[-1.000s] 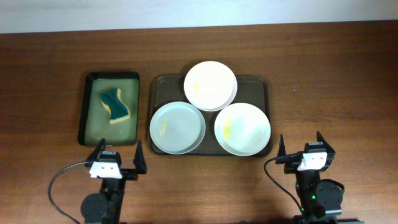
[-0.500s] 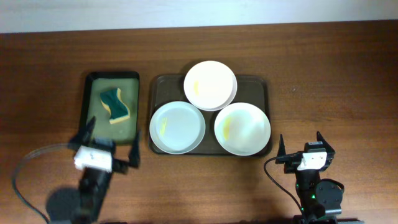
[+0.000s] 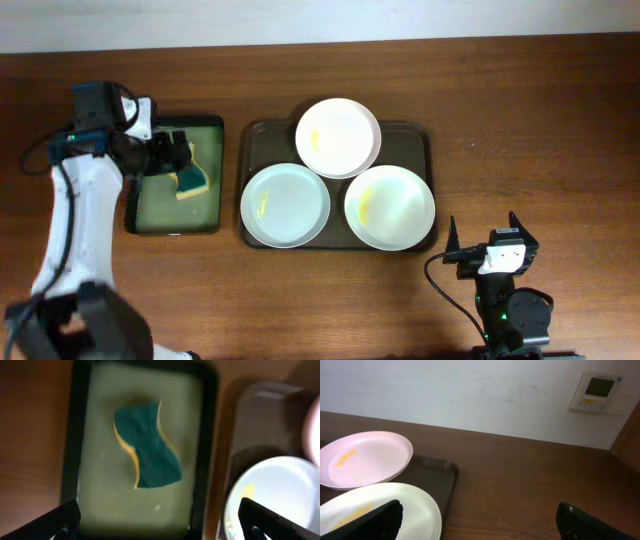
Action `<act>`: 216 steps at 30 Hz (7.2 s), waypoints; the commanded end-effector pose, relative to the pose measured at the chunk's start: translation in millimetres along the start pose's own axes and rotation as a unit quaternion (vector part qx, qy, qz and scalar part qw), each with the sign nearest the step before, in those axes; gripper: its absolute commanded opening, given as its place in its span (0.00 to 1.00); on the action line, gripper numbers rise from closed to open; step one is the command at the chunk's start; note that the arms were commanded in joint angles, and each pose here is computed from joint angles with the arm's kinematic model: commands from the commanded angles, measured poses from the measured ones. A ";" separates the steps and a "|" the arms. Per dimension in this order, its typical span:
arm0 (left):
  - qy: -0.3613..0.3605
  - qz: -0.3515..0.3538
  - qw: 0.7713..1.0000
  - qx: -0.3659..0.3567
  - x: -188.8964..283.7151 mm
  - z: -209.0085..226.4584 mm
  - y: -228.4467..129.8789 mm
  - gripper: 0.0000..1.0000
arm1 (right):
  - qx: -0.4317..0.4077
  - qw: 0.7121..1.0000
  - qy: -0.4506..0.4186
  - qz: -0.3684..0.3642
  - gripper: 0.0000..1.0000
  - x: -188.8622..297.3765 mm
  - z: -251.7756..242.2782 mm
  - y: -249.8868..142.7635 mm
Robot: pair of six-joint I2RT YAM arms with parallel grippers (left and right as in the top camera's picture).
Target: Clean dirty plates on tray and stack at the side
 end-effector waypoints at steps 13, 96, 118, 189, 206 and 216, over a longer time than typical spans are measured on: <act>0.065 0.086 0.975 0.193 -70.3 27.3 1.7 0.99 | -0.004 1.000 -0.004 0.003 0.98 0.0 -0.4 -2.5; 0.049 0.179 0.978 0.096 -79.7 -2.9 -16.0 0.00 | -0.004 1.000 -0.004 0.003 0.98 0.0 -0.4 -2.5; -0.125 0.167 0.978 -0.026 -83.0 -208.1 -125.0 0.00 | -0.004 1.000 -0.004 0.003 0.98 0.0 -0.4 -2.5; -0.045 0.056 0.996 0.050 2.8 -137.6 -68.2 0.57 | -0.108 0.761 0.250 0.589 0.42 -154.6 246.1 -43.1; -0.078 0.090 0.993 0.009 -8.5 -143.0 -86.0 0.51 | -0.084 0.751 0.259 0.601 0.04 -151.6 257.4 -65.2; -0.153 0.191 0.969 -0.046 -83.6 -179.9 -116.3 0.52 | -0.084 0.751 0.258 0.602 0.04 -151.2 256.8 -65.4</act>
Point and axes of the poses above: each gripper's point midway between its finger pads, its own x axis back along the fingers, its own z axis along the line the jaws close on, y = z × x, the point moved 4 cm from there along x, back along the fingers, and after that the axes turned 2 degrees about x, right-handed, at the moved point
